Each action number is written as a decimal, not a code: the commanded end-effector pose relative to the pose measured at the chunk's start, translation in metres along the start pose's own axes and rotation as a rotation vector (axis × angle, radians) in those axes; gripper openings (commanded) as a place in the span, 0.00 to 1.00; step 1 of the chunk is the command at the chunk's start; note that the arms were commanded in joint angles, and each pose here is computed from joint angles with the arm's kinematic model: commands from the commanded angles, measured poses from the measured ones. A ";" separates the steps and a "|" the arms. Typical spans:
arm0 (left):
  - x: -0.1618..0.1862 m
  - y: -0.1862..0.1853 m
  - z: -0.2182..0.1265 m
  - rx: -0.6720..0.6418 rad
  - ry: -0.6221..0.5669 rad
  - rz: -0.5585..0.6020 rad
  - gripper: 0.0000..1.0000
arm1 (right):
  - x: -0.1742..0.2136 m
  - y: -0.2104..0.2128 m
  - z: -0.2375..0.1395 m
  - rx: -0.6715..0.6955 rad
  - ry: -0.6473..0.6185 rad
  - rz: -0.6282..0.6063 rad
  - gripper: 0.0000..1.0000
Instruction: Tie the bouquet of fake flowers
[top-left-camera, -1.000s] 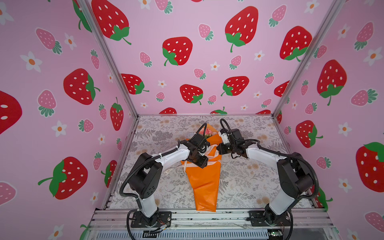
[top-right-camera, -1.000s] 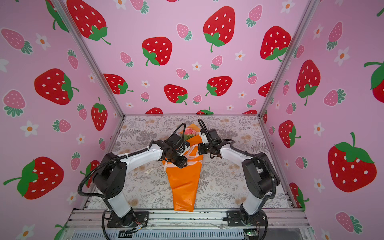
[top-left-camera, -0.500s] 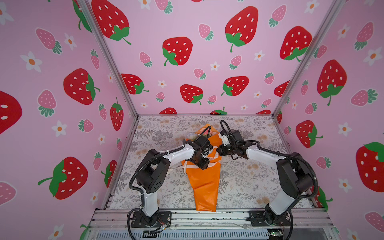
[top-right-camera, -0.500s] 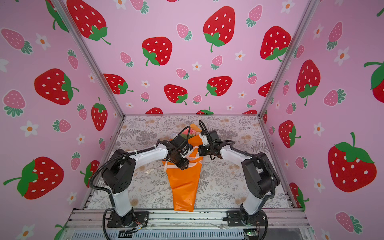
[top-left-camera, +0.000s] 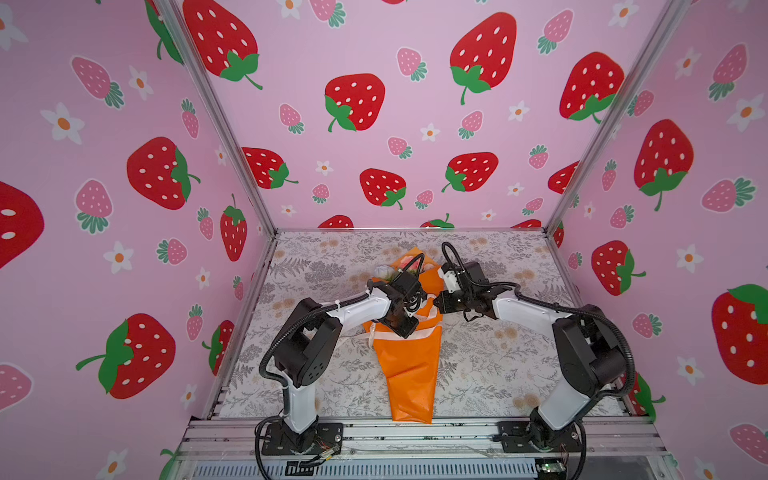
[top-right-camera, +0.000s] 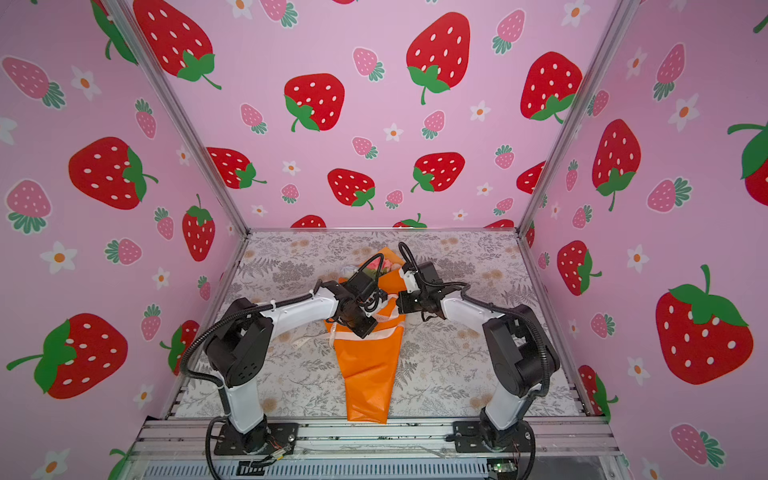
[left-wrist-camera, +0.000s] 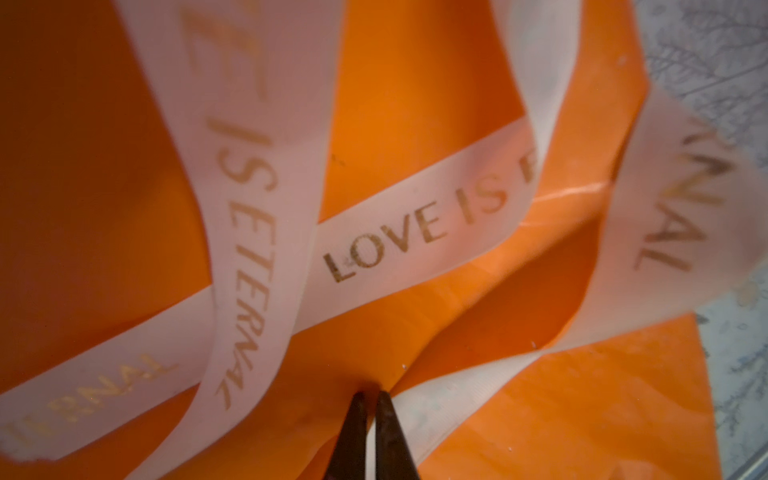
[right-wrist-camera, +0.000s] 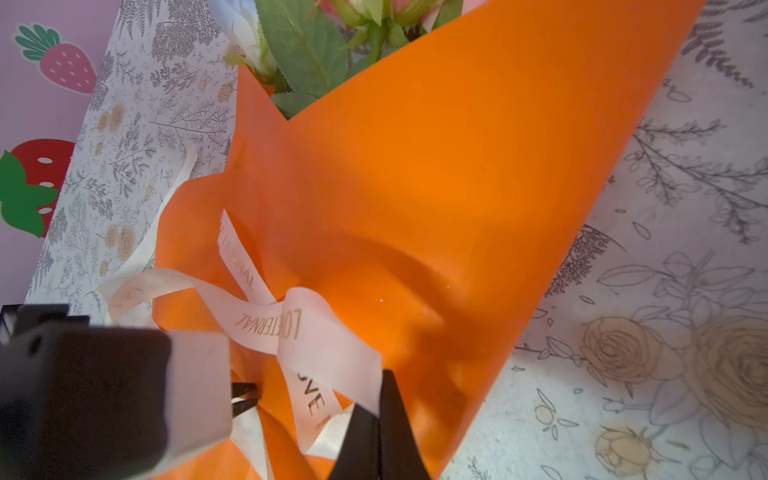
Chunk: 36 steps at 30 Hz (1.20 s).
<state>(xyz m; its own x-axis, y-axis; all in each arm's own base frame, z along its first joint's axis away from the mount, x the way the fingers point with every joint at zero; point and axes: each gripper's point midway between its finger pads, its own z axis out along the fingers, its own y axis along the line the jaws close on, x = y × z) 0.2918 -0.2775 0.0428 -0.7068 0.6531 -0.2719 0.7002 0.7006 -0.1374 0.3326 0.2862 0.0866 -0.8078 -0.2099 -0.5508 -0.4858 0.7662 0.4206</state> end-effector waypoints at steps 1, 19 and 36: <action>0.000 -0.004 -0.014 -0.005 -0.017 0.020 0.00 | 0.000 -0.001 -0.001 -0.010 -0.005 0.016 0.05; 0.016 -0.001 -0.016 -0.049 0.025 0.063 0.59 | 0.002 -0.001 -0.001 -0.025 0.000 0.026 0.06; 0.028 0.002 0.008 -0.103 0.101 0.090 0.44 | 0.006 -0.001 0.003 -0.036 0.016 0.028 0.09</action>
<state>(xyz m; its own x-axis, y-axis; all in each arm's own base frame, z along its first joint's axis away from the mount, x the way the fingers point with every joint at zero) 0.2780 -0.2625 0.0253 -0.6687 0.7175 -0.1950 0.7358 0.6763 -0.0345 0.3301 0.2887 0.0877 -0.8145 -0.2021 -0.5438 -0.4874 0.7467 0.4527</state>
